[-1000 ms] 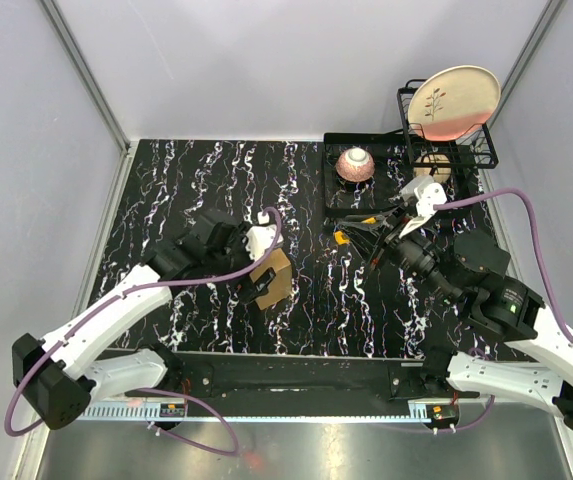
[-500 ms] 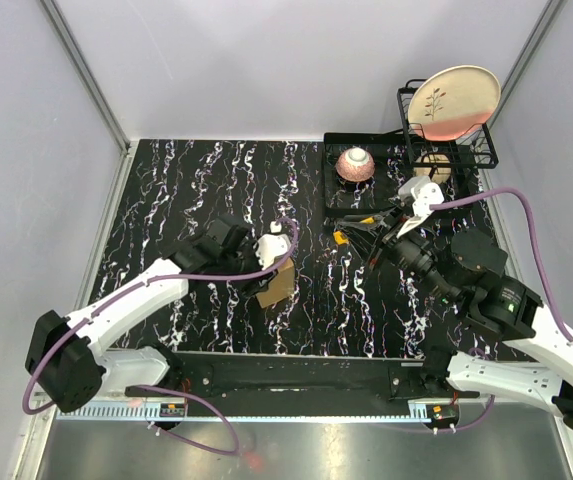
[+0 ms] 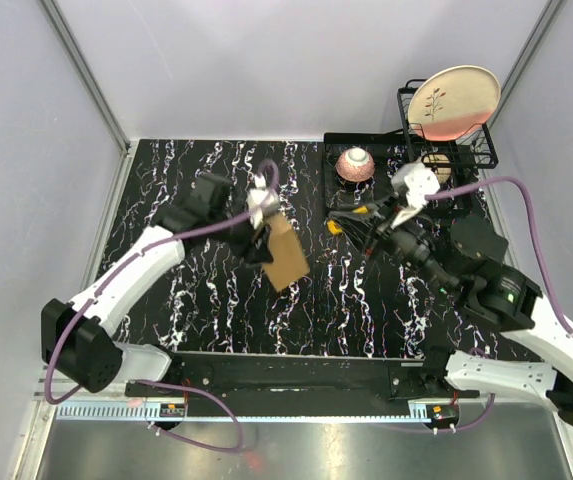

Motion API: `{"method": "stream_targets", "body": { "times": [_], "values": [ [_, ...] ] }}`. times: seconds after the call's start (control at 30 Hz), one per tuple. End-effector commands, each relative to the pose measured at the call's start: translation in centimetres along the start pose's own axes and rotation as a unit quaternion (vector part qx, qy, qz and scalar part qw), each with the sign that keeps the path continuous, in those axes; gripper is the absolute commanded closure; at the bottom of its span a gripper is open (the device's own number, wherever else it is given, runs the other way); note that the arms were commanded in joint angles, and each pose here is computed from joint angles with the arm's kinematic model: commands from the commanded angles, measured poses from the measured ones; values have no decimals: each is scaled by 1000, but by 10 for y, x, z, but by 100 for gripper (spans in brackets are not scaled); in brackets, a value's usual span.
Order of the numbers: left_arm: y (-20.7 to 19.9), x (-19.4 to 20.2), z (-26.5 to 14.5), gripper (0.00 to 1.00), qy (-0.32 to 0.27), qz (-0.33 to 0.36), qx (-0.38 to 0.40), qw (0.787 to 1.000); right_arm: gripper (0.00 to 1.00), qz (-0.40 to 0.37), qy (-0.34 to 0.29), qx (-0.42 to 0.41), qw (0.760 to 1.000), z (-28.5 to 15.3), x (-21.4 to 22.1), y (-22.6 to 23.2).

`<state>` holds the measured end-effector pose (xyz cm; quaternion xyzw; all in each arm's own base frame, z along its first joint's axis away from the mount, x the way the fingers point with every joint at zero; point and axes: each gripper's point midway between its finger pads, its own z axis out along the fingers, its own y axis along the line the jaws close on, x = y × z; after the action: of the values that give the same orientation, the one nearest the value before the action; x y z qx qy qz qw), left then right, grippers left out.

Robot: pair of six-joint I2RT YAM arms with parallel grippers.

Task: Unpack the express box
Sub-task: Pick up the express box from the center of the board, then cut the express box.

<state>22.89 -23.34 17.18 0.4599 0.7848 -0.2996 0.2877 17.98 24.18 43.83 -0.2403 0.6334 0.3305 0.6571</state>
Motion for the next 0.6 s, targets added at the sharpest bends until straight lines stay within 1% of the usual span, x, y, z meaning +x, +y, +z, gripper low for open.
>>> {"method": "stream_targets", "body": {
  "times": [0.0, 0.03, 0.07, 0.1, 0.13, 0.17, 0.2, 0.23, 0.27, 0.3, 0.33, 0.37, 0.43, 0.57],
  "values": [
    [-38, -105, -70, 77, -154, -8, 117, 981, 100, -57, -24, -38, 997, 36, -39, 19],
    [-50, -112, -81, 77, -167, -8, 152, 974, 100, -66, -26, -40, 997, 41, -42, 21],
    [-54, -117, -92, 77, -179, -20, 161, 970, 100, -87, -27, -47, 995, 48, -43, 23],
    [-57, -124, -99, 78, -192, -17, 171, 966, 100, -95, -45, -51, 993, 49, -55, 25],
    [-68, -126, -108, 78, -199, -31, 207, 957, 100, -116, -48, -50, 991, 52, -57, 25],
    [-67, -134, -116, 78, -219, -15, 212, 952, 100, -126, -54, -54, 989, 54, -60, 26],
    [-68, -133, -116, 78, -222, -28, 227, 948, 100, -135, -60, -56, 987, 55, -66, 27],
    [-75, -134, -122, 78, -219, -55, 256, 940, 100, -161, -61, -58, 983, 58, -65, 28],
    [-73, -144, -128, 78, -242, -27, 257, 935, 100, -175, -71, -61, 980, 59, -70, 31],
    [-71, -140, -124, 78, -242, -41, 265, 932, 100, -191, -77, -62, 977, 60, -72, 33],
    [-75, -140, -128, 78, -232, -75, 289, 926, 100, -223, -83, -66, 969, 62, -73, 36],
    [-72, -143, -126, 77, -234, -69, 299, 923, 100, -235, -93, -62, 966, 61, -78, 37],
    [-65, -142, -122, 77, -225, -95, 307, 920, 100, -272, -110, -72, 953, 59, -87, 46],
    [-57, -138, -114, 78, -215, -124, 309, 918, 100, -312, -134, -93, 936, 57, -97, 62]
  ]
}}
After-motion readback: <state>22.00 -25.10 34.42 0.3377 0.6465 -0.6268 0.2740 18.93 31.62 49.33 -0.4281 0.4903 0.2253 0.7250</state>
